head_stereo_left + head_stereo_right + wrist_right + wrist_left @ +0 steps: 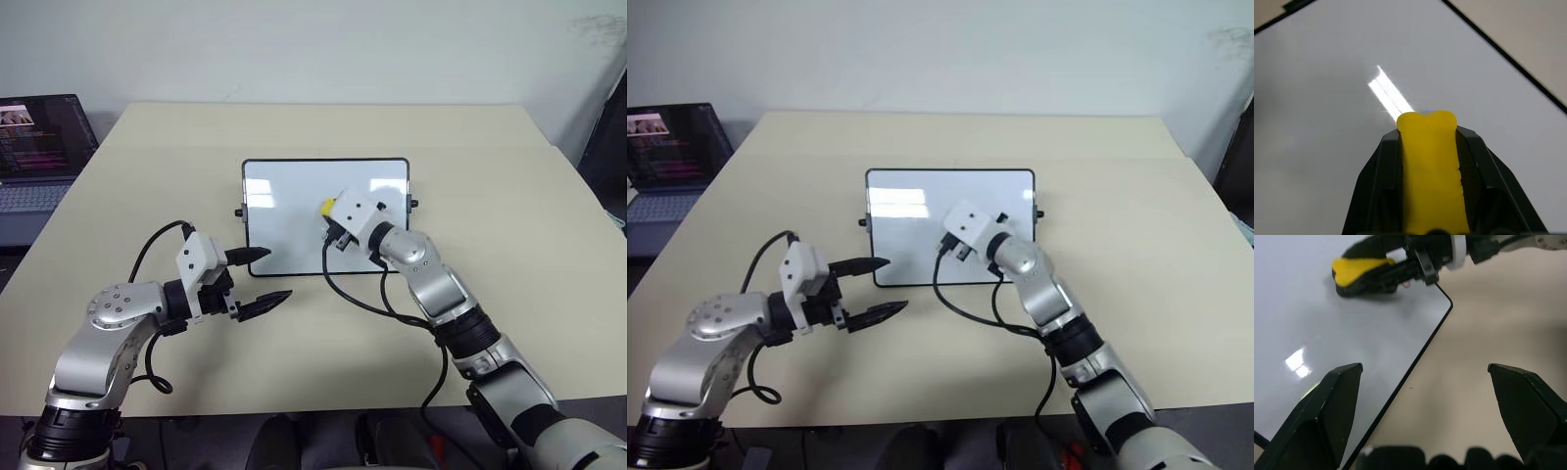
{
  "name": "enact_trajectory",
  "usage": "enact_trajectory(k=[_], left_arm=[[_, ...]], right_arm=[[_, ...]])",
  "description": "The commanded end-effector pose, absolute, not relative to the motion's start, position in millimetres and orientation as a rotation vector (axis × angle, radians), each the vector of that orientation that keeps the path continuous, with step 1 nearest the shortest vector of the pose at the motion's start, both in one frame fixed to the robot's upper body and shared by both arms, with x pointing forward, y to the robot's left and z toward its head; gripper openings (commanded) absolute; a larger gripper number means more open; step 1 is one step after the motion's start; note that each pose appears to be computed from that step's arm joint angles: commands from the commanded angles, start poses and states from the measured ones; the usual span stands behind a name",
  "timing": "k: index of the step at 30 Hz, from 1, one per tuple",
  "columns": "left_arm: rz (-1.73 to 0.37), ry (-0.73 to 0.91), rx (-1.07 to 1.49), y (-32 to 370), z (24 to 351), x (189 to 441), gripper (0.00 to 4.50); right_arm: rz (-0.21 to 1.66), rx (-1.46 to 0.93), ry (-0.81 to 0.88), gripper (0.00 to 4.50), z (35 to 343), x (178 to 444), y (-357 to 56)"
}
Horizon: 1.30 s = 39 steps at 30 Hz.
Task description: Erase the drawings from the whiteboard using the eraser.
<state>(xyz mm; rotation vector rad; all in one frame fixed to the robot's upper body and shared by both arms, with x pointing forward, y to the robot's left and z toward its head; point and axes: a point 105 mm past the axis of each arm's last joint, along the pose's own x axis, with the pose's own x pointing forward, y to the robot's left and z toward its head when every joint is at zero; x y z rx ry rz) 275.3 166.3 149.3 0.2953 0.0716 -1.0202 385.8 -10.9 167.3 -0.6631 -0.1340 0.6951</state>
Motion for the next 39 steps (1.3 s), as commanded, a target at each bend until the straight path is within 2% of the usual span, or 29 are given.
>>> enact_trajectory(k=[1, 4, 8, 11, 16, 18, 22, 27, 30, 35, 39], left_arm=[[-1.022, 0.045, 0.318, 165.1, 156.8, 275.0, 4.50], [-1.024, 0.045, 0.317, 165.2, 157.0, 275.0, 4.50], [-1.030, 0.049, 0.318, 164.9, 156.4, 274.8, 4.50], [-1.036, 0.049, 0.317, 163.8, 156.6, 275.0, 4.50], [-1.065, 0.039, 0.312, 157.9, 157.8, 275.9, 4.50], [-1.082, 0.035, 0.313, 154.7, 158.3, 276.9, 4.50], [-1.094, 0.014, 0.312, 151.1, 162.1, 282.6, 4.50], [-1.155, -0.008, 0.325, 140.2, 166.9, 284.1, 4.50], [-1.177, -0.022, 0.331, 135.5, 170.0, 286.0, 4.50], [-1.176, -0.018, 0.333, 136.4, 169.1, 286.7, 4.50], [-1.171, -0.005, 0.333, 138.2, 165.1, 282.8, 4.50]], right_arm=[[0.782, -0.674, -0.088, 1.12, 155.6, 375.7, -4.8], [0.832, -0.686, -0.067, 1.12, 147.9, 368.3, -2.1], [0.625, -0.639, -0.223, 1.12, 187.0, 387.3, -13.6], [0.669, -0.547, -0.216, 1.12, 191.0, 378.5, -17.2], [0.850, -0.268, -0.117, 1.12, 180.7, 324.9, -30.7], [0.864, -0.207, -0.086, 1.12, 176.4, 307.0, -42.1], [0.783, -0.214, -0.003, 1.12, 155.5, 292.0, -71.8], [0.732, -0.396, 0.092, 1.12, 123.5, 278.4, -94.2], [0.686, -0.450, 0.043, 1.12, 128.2, 284.9, -95.9], [0.538, -0.486, -0.131, 1.12, 162.4, 324.7, -89.9], [0.508, -0.507, -0.180, 1.12, 174.7, 348.9, -77.1]])
